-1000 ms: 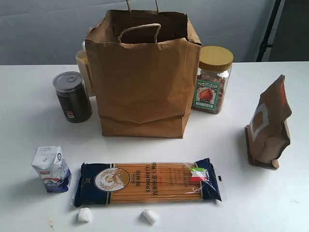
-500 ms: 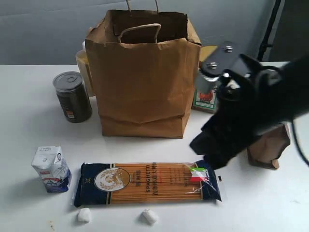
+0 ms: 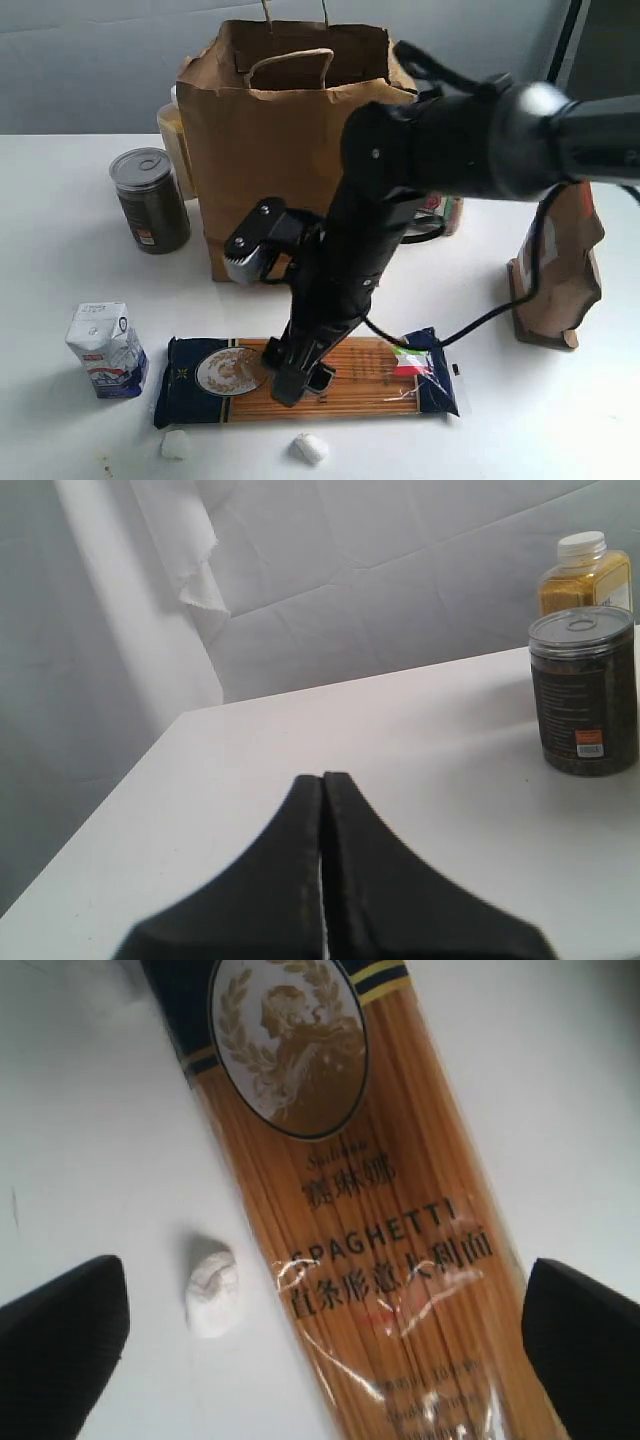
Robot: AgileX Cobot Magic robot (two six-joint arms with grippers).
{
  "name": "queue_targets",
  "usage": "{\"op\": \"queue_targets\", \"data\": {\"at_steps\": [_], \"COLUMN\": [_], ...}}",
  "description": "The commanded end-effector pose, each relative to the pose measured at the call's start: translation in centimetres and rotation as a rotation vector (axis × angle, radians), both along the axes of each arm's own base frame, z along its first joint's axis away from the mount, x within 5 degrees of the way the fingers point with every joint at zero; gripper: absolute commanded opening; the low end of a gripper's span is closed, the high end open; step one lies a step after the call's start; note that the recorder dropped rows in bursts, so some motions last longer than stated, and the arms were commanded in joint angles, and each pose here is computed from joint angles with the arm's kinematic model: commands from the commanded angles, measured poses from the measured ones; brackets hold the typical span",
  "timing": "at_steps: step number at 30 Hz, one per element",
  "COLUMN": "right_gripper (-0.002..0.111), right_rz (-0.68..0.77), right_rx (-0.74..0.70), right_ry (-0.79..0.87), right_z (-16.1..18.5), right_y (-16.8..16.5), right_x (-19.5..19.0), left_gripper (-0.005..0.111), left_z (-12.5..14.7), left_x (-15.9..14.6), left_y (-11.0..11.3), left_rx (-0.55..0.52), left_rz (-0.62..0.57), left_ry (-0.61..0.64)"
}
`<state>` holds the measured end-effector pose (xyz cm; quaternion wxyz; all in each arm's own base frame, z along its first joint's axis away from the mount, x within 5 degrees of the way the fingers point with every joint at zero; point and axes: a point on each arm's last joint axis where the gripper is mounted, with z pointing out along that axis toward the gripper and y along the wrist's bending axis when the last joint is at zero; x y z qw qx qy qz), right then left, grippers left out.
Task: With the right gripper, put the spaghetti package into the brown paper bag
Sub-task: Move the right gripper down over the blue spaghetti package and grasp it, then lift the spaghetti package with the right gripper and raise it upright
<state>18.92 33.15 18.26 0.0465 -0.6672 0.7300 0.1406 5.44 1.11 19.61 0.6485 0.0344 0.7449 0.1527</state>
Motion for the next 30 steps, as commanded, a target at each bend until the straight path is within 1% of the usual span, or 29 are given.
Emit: {"op": "queue_targets", "data": {"at_steps": [1, 10, 16, 18, 19, 20, 21, 23, 25, 26, 27, 30], "right_gripper": [0.099, 0.099, 0.099, 0.096, 0.093, 0.087, 0.078, 0.056, 0.024, 0.011, 0.0, 0.0], "right_rz": [0.065, 0.105, 0.113, 0.112, 0.104, 0.088, 0.075, 0.056, 0.058, 0.057, 0.054, 0.032], "right_rx": [-0.027, -0.046, -0.098, -0.119, -0.127, -0.133, -0.144, -0.155, -0.154, -0.147, -0.135, -0.074], "right_ry": [-0.033, -0.095, -0.071, -0.064, -0.064, -0.061, -0.06, -0.055, -0.054, -0.058, -0.065, -0.1], "right_z": [-1.8, -4.9, -7.3, -7.9, -8.0, -8.0, -8.1, -7.8, -7.2, -6.9, -6.4, -4.5], "right_y": [1.6, 2.7, 2.8, 2.8, 2.7, 2.7, 2.7, 2.6, 2.5, 2.5, 2.5, 2.7], "right_x": [-0.4, -0.4, -0.5, -0.7, -0.7, -0.7, -0.8, -0.8, -0.9, -0.9, -0.9, -0.8], "left_gripper": [0.0, 0.0, 0.0, 0.0, 0.0, 0.0, 0.0, 0.0, 0.0, 0.0, 0.0, 0.0], "left_z": [-0.1, -0.1, -0.1, -0.1, -0.1, -0.1, -0.1, -0.1, -0.1, -0.1, -0.1, -0.1], "left_x": [0.0, 0.0, 0.0, 0.0, 0.0, 0.0, 0.0, 0.0, 0.0, 0.0, 0.0, 0.0], "left_y": [0.0, 0.0, 0.0, 0.0, 0.0, 0.0, 0.0, 0.0, 0.0, 0.0, 0.0, 0.0], "left_rx": [-0.007, -0.007, -0.007, -0.007, -0.007, -0.007, -0.007, -0.007, -0.007, -0.007, -0.007, -0.007], "left_rz": [-0.003, -0.003, -0.003, -0.003, -0.003, -0.003, -0.003, -0.003, -0.003, -0.003, -0.003, -0.003], "left_ry": [-0.004, -0.004, -0.004, -0.004, -0.004, -0.004, -0.004, -0.004, -0.004, -0.004, -0.004, -0.004]}}
